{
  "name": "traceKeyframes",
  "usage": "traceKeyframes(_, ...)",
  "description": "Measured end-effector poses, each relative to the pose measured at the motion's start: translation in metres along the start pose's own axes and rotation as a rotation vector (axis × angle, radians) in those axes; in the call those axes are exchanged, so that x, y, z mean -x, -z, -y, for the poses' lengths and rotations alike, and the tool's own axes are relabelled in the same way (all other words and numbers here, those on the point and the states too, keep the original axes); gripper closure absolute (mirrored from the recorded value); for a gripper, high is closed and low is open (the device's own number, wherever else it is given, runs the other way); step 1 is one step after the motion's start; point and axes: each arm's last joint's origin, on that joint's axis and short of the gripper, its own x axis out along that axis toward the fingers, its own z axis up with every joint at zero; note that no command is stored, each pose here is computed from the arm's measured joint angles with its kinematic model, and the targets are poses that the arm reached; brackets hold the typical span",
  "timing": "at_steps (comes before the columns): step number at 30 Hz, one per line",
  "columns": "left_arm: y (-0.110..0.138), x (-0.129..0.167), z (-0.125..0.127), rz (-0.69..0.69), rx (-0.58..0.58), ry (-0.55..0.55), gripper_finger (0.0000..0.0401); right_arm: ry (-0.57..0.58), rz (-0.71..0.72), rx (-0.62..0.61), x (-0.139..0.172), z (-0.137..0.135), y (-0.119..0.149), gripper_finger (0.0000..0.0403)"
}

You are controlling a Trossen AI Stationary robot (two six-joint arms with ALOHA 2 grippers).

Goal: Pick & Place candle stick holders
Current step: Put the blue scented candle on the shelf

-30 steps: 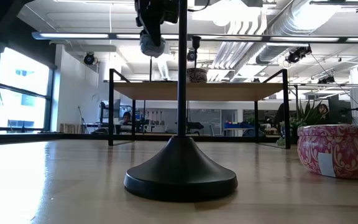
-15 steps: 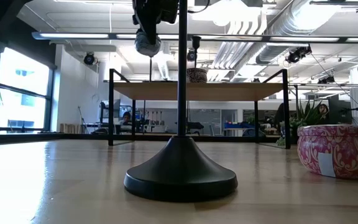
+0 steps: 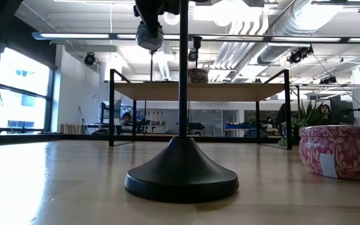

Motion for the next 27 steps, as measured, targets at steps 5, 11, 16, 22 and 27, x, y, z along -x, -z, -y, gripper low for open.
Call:
traceKeyframes(5, 0.0, 0.0, -0.002, 0.0, 0.008, -0.004, 0.0113, -0.002, -0.001, 0.001, 0.001, -0.001, 0.0, 0.0075)
traceKeyframes(11, 0.0, 0.0, -0.001, 0.002, 0.006, 0.0, 0.0113, -0.002, -0.001, 0.001, 0.001, -0.001, 0.0, 0.0075)
traceKeyframes(16, 0.0, -0.002, -0.002, 0.001, 0.007, 0.004, 0.0113, -0.002, -0.001, 0.001, 0.001, -0.001, 0.0, 0.0075)
traceKeyframes(22, 0.002, -0.025, -0.004, -0.066, 0.004, 0.004, 0.0113, -0.002, -0.001, 0.0, 0.001, -0.001, 0.0, 0.0075)
traceKeyframes(27, 0.004, -0.045, -0.006, -0.105, -0.025, -0.021, 0.0113, -0.002, -0.001, -0.006, 0.001, -0.001, 0.0, 0.0075)
